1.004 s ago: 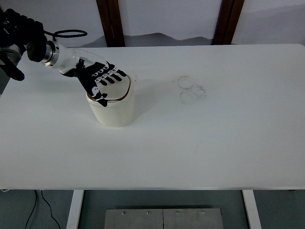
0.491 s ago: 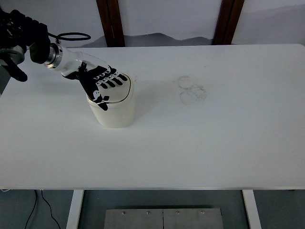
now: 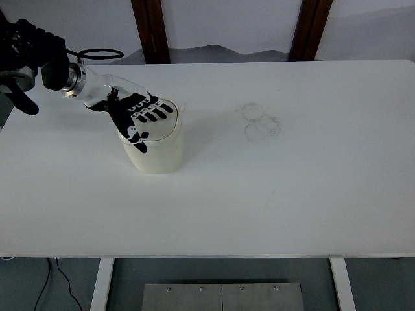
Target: Close trash bin
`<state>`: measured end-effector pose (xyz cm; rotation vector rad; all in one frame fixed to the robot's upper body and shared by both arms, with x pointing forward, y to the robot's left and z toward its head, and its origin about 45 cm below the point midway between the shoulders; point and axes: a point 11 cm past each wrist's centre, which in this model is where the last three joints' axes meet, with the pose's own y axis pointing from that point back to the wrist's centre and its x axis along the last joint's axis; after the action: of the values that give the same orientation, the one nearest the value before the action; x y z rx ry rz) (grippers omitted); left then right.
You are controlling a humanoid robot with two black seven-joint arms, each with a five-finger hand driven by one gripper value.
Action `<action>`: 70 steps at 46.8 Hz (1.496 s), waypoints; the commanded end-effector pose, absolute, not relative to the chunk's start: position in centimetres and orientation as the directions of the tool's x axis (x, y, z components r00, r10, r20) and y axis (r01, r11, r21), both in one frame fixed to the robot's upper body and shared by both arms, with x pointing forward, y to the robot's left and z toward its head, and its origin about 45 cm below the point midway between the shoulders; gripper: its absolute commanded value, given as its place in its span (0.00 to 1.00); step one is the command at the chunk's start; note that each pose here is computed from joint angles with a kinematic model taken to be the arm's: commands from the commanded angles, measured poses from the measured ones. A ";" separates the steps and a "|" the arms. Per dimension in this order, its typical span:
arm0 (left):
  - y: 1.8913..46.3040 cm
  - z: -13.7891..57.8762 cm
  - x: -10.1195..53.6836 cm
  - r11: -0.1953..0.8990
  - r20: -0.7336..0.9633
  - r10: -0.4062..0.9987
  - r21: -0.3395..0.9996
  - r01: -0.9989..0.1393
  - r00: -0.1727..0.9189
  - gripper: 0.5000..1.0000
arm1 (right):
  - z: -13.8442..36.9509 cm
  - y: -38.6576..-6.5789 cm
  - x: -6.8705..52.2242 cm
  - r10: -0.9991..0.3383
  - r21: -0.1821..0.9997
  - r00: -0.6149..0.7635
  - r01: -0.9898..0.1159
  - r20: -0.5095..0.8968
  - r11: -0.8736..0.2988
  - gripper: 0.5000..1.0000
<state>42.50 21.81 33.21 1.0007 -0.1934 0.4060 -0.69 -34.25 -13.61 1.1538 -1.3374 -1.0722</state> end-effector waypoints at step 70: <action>42.1 30.0 47.3 0.244 -0.377 0.909 0.132 -0.961 0.179 1.00 | -13.6 -34.2 -0.7 -0.990 0.987 -0.015 -0.076 0.142 0.143 0.99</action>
<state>47.75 41.03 31.03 -0.1204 0.4054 1.2925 -0.70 -34.25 -13.61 1.1535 -1.3371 -1.0725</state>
